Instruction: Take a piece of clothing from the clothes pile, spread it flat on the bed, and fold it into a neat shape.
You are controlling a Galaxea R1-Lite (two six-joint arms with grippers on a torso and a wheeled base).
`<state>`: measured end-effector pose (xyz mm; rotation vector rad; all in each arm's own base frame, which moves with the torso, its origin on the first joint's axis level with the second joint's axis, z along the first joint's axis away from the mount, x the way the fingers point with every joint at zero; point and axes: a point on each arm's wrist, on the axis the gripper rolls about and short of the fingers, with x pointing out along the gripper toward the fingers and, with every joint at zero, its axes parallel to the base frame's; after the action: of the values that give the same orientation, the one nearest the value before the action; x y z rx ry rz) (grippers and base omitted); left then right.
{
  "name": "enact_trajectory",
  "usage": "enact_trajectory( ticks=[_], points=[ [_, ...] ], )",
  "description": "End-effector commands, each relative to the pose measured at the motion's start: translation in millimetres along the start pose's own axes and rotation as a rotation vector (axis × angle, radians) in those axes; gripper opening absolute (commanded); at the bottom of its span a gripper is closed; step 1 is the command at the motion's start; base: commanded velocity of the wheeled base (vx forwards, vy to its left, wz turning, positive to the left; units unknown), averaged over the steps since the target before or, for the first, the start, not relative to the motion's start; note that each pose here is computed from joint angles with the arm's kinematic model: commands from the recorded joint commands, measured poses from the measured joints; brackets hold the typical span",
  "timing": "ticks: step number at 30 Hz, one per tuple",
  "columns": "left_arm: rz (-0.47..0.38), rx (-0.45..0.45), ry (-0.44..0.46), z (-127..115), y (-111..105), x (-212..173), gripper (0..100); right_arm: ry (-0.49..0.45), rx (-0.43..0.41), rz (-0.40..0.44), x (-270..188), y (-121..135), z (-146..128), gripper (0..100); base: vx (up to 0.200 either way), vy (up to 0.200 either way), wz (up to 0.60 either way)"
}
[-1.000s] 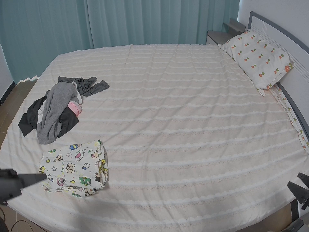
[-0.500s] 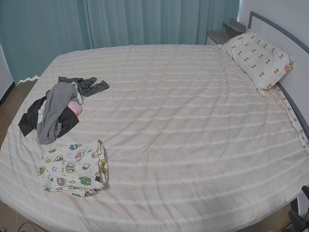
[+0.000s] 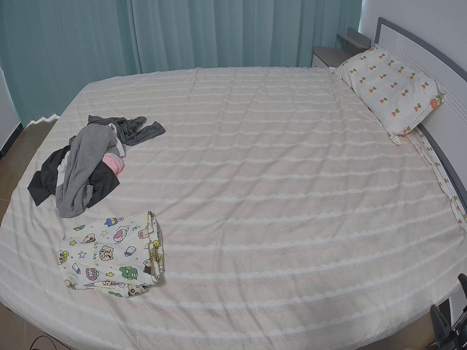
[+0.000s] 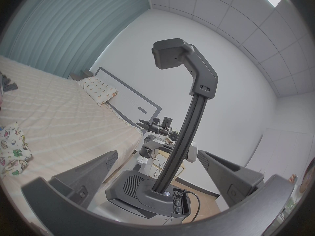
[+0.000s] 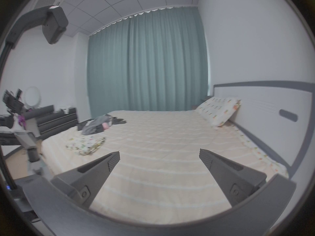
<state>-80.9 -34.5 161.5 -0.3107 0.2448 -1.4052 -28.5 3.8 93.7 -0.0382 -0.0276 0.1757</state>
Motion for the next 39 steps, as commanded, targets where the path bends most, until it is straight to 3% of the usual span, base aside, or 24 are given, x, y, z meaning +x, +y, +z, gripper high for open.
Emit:
enact_trajectory(
  ticks=[1,2,4,5,7,8,9,12,14,16,18,19,20,21,23,24,25,26,27,28,29,31,35,39],
  points=[
    [0.018,-0.055,-0.020,-1.5,6.4,1.3,100,0.007,-0.014,-0.082,2.1,-1.8,-9.8,100,0.000,0.000,0.00],
    [0.023,-0.069,-0.023,-1.6,7.6,1.7,100,0.005,-0.016,-0.086,2.1,-1.9,-9.7,100,0.000,0.000,0.00],
    [0.044,-0.197,-0.038,-3.9,18.4,2.8,100,0.005,-0.013,-0.087,2.1,-2.0,-9.7,100,0.000,0.000,0.00],
    [0.046,-0.203,-0.040,-4.0,19.0,2.9,100,0.005,-0.011,-0.087,2.1,-2.0,-9.7,100,0.000,0.000,0.00],
    [0.060,-0.254,-0.094,-4.3,23.8,2.7,100,0.003,-0.005,-0.090,2.1,-2.0,-9.5,100,0.000,0.000,0.00],
    [0.092,-0.294,-0.198,-4.3,30.0,2.1,100,0.003,0.010,-0.093,2.2,-2.1,-9.8,100,0.000,0.000,0.00],
    [0.111,-0.325,-0.235,-5.5,34.6,1.7,100,0.002,0.021,-0.095,2.2,-2.1,-9.8,100,0.000,0.000,0.00],
    [0.183,-0.371,-0.287,-13.2,49.6,0.6,100,0.001,0.041,-0.095,2.2,-2.1,-9.8,100,0.000,0.000,0.00],
    [0.211,-0.370,-0.289,-16.9,54.5,0.3,100,0.001,0.044,-0.095,2.2,-2.1,-9.8,100,0.000,0.000,0.00],
    [0.329,-0.328,-0.322,-26.6,66.3,-0.9,100,0.001,0.044,-0.098,2.2,-2.2,-9.8,100,0.000,0.000,0.00],
    [0.376,-0.308,-0.347,-28.2,68.7,-1.5,100,0.001,0.044,-0.099,2.2,-2.2,-9.8,100,0.000,0.000,0.00],
    [0.479,-0.250,-0.402,-29.2,72.1,-3.0,100,0.001,0.044,-0.106,2.2,-2.4,-9.8,100,0.000,0.000,0.00],
    [0.479,-0.250,-0.402,-29.2,72.1,-3.0,100,0.001,0.044,-0.106,2.2,-2.4,-9.8,100,0.000,0.000,0.00],
    [0.616,-0.175,-0.468,-29.4,75.3,-5.2,100,0.002,0.042,-0.112,2.1,-2.5,-9.8,100,0.000,0.000,0.00],
    [0.808,-0.074,-0.514,-31.0,79.5,-8.4,100,0.002,0.030,-0.103,2.2,-2.3,-9.8,100,0.000,0.000,0.00],
    [0.871,-0.037,-0.517,-31.8,80.8,-9.5,100,0.004,0.026,-0.101,2.3,-2.3,-10.2,100,0.000,0.000,0.00],
    [1.016,0.023,-0.508,-34.7,84.0,-12.0,100,0.003,0.013,-0.101,2.4,-2.3,-10.3,100,0.000,0.000,0.00],
    [1.016,0.023,-0.508,-34.7,84.0,-12.0,100,0.003,0.013,-0.101,2.4,-2.3,-10.3,100,0.000,0.000,0.00],
    [1.317,0.106,-0.393,-45.8,91.1,-17.3,100,0.004,-0.014,-0.101,2.4,-2.3,-10.3,100,0.000,0.000,0.00],
    [1.317,0.106,-0.393,-45.8,91.1,-17.3,100,0.004,-0.014,-0.101,2.4,-2.3,-10.3,100,0.000,0.000,0.00],
    [1.499,0.170,-0.333,-48.3,92.3,-20.9,100,0.004,-0.039,-0.101,2.4,-2.3,-10.2,100,0.000,0.000,0.00],
    [1.575,0.195,-0.348,-47.3,92.0,-22.6,100,0.005,-0.047,-0.104,2.4,-2.4,-10.2,100,0.000,0.000,0.00],
    [1.591,0.211,-0.334,-46.7,91.7,-22.8,100,0.010,-0.042,-0.114,2.3,-2.6,-10.4,100,0.000,0.000,0.00],
    [1.602,0.198,-0.176,-53.2,95.7,-23.0,100,0.021,-0.042,-0.125,1.7,-2.7,-10.4,100,0.000,0.000,0.00]
  ],
)
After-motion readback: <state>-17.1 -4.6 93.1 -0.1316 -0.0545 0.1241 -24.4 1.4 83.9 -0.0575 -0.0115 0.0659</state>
